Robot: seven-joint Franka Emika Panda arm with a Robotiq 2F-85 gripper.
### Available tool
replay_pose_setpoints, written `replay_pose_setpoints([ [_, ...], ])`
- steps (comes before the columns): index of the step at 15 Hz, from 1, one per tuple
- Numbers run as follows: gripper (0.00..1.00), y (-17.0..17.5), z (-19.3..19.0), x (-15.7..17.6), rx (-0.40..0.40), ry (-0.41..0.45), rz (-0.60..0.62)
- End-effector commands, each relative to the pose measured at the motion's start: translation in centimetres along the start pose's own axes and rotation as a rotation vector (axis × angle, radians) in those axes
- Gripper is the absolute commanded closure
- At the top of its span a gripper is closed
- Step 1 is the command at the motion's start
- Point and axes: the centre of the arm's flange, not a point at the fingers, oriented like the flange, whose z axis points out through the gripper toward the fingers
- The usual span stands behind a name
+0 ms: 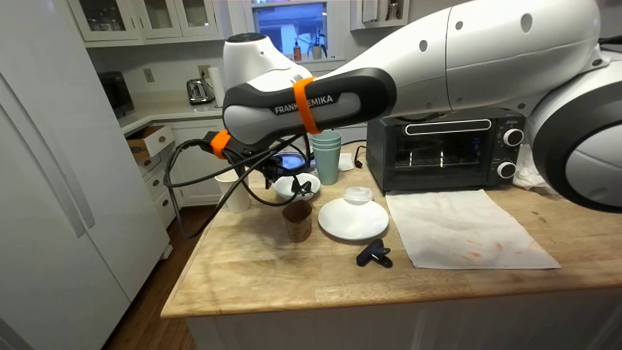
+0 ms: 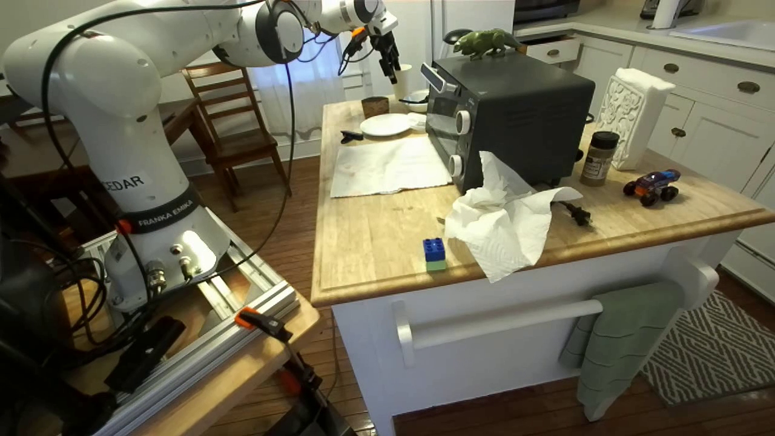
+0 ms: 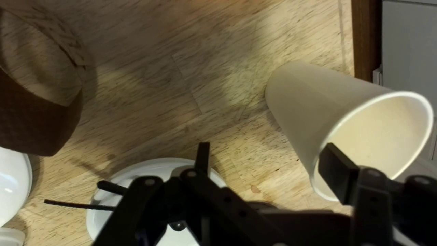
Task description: Remove the white lid from the paper cup on the left and put the white paper cup in the brown coffee sleeve
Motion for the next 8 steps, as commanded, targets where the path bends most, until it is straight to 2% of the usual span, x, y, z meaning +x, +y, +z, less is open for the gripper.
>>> replay_pose_setpoints([
  [1,0.20,-3.35,1.05,0.79,0.018,-0.007,0.040],
  [5,0.27,-3.30,0.96,1.20,0.018,-0.007,0.054],
  [6,0.32,-3.30,0.96,1.25,0.017,-0.007,0.056],
  [7,0.31,-3.34,0.97,1.28,0.017,-0.008,0.058],
  [8,0.36,-3.35,1.01,1.28,0.016,-0.009,0.058],
])
